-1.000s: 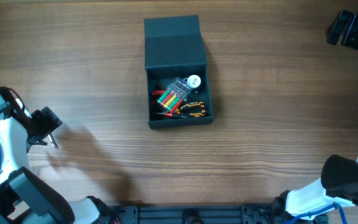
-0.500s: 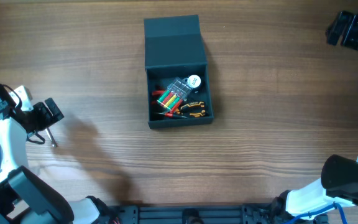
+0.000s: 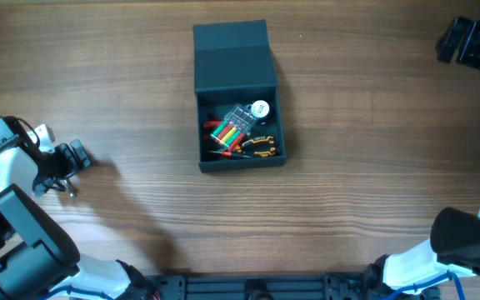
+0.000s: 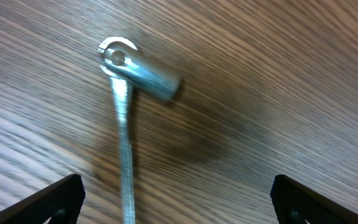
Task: Pack container
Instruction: 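Lower the left gripper and grasp the socket wrench handle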
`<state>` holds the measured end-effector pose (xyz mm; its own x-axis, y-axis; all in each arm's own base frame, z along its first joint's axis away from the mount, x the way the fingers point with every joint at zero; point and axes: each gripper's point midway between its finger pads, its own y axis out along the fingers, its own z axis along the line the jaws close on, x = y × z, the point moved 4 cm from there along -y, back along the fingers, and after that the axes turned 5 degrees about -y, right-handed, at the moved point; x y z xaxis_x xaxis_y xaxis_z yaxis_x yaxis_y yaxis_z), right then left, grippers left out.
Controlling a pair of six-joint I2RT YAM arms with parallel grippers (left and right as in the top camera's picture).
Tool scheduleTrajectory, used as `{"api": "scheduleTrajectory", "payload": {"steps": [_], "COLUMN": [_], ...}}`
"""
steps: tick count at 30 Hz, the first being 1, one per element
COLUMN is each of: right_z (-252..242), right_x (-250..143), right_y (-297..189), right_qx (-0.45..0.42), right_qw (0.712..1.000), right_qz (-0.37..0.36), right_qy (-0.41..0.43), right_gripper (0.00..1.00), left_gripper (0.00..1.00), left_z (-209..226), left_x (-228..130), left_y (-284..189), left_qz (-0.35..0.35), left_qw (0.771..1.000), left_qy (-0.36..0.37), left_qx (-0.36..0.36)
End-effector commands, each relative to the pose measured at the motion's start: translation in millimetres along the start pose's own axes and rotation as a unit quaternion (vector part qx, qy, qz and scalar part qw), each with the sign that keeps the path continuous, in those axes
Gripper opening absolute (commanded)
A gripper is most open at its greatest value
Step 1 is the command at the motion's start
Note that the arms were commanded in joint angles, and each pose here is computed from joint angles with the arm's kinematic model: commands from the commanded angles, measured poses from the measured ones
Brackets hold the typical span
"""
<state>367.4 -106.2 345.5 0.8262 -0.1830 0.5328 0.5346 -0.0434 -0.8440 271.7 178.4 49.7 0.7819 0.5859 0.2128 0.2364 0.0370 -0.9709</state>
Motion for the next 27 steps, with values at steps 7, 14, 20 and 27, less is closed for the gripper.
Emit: {"api": "scheduleTrajectory", "payload": {"steps": [7,14,20,27], "right_z": [3.5,3.5,3.5,3.5], "right_x": [-2.8,-3.1,-3.1,-3.1], "right_y": [-13.1,-13.1,-13.1,-13.1], "right_qx": [0.002,0.002,0.002,0.002], "right_qw": [1.0,1.0,1.0,1.0], "right_qz": [-0.011,-0.011,-0.011,-0.011], "right_qy": [-0.008,-0.008,-0.008,-0.008], "right_gripper": [1.0,1.0,1.0,1.0], "left_gripper": [1.0,0.99,0.91,0.72], "left_z": [16.2,11.9,8.8,8.4], "left_x": [0.5,-4.4,-6.3,-8.6], "left_y": [9.7,25.3,28.6,28.5], "left_qz": [0.004,0.024,0.03,0.036], "left_qw": [0.999,0.999,0.999,0.999], "left_qy": [-0.002,-0.003,-0.004,-0.005], "left_qx": [0.048,0.026,0.012,0.011]}}
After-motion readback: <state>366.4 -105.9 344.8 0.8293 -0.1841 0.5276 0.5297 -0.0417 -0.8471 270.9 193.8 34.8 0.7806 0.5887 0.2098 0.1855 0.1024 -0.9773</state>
